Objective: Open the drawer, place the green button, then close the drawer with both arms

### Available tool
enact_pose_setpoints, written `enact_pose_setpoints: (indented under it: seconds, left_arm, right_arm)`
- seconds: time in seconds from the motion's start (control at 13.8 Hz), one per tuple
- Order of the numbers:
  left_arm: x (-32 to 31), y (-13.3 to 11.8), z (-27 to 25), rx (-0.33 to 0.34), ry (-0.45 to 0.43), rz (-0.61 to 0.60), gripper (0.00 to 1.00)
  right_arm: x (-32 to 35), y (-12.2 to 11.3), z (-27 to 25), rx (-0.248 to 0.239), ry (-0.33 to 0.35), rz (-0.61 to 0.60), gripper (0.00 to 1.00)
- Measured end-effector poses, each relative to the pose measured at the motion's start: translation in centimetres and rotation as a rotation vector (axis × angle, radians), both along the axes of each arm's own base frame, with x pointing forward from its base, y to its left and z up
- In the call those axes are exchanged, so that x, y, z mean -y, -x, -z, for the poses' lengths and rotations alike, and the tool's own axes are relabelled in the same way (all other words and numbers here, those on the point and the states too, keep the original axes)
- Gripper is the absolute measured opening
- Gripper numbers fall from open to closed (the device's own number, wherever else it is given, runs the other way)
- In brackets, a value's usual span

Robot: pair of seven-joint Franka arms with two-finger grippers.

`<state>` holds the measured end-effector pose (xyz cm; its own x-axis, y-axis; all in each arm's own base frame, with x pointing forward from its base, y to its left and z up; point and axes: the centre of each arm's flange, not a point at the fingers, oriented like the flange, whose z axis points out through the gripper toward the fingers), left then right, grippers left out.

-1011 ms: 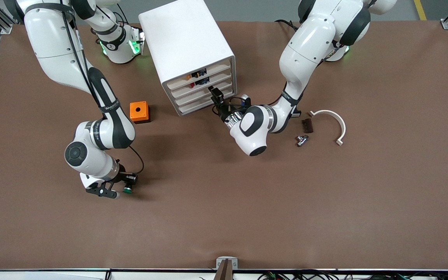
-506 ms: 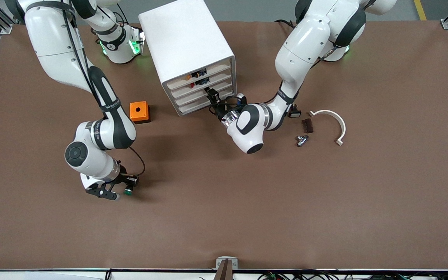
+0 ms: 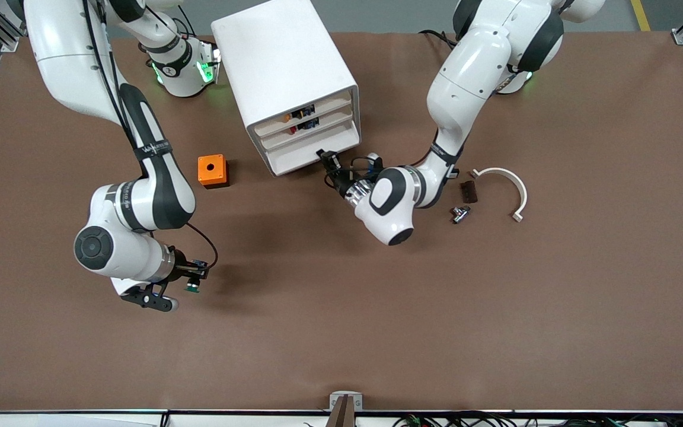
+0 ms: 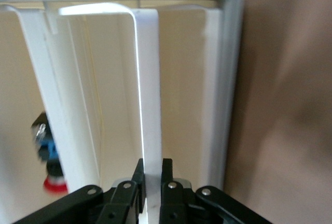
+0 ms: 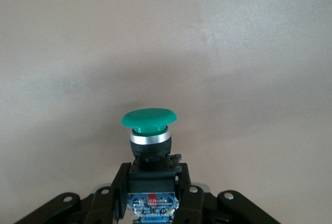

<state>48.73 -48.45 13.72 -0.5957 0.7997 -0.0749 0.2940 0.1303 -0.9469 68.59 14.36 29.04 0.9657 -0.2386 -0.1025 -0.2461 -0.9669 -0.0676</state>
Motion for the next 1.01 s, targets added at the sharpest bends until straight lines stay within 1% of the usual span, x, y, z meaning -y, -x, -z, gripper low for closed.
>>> enact_pose_setpoints:
  seconds: [0.14, 0.29, 0.43, 0.58, 0.65, 0.72, 0.79, 0.87, 0.94, 1.01]
  left_arm:
    - [-2.2, -3.1, -0.8, 0.066, 0.007, -0.031, 0.14]
    - [-3.9, -5.5, -1.7, 0.115, 0.007, -0.056, 0.14]
    - [-5.3, -6.9, -1.9, 0.155, 0.034, -0.066, 0.14]
    - [-6.0, -7.5, -1.9, 0.187, 0.069, -0.061, 0.17]
    - [-6.2, -7.7, -2.0, 0.204, 0.084, -0.057, 0.24]
    - [-6.4, -7.9, -2.1, 0.215, 0.092, -0.055, 0.36]
    - [-6.7, -8.1, -2.1, 0.232, 0.092, -0.040, 0.45]
    - [-7.0, -8.3, -2.2, 0.260, 0.086, -0.011, 0.55]
    - [-7.4, -8.7, -2.6, 0.291, 0.086, 0.016, 0.67]
    - [-7.8, -9.2, -3.3, 0.322, 0.084, 0.035, 0.76]
  right_arm:
    - [-0.8, 0.6, -2.2, -0.020, 0.006, 0.006, 0.40]
    - [-1.7, 1.3, -4.1, -0.043, 0.011, 0.048, 0.40]
    - [-3.6, 2.4, -5.2, -0.076, 0.025, 0.112, 0.40]
    - [-6.9, 3.6, -5.6, -0.097, 0.047, 0.212, 0.40]
    - [-9.1, 4.4, -5.5, -0.106, 0.061, 0.273, 0.40]
    - [-11.4, 5.3, -5.4, -0.113, 0.076, 0.330, 0.40]
    - [-13.7, 6.4, -5.4, -0.119, 0.090, 0.383, 0.40]
    - [-16.0, 7.5, -5.3, -0.123, 0.103, 0.432, 0.40]
    - [-18.1, 8.5, -5.3, -0.127, 0.116, 0.482, 0.40]
    - [-19.9, 9.6, -5.2, -0.131, 0.129, 0.530, 0.40]
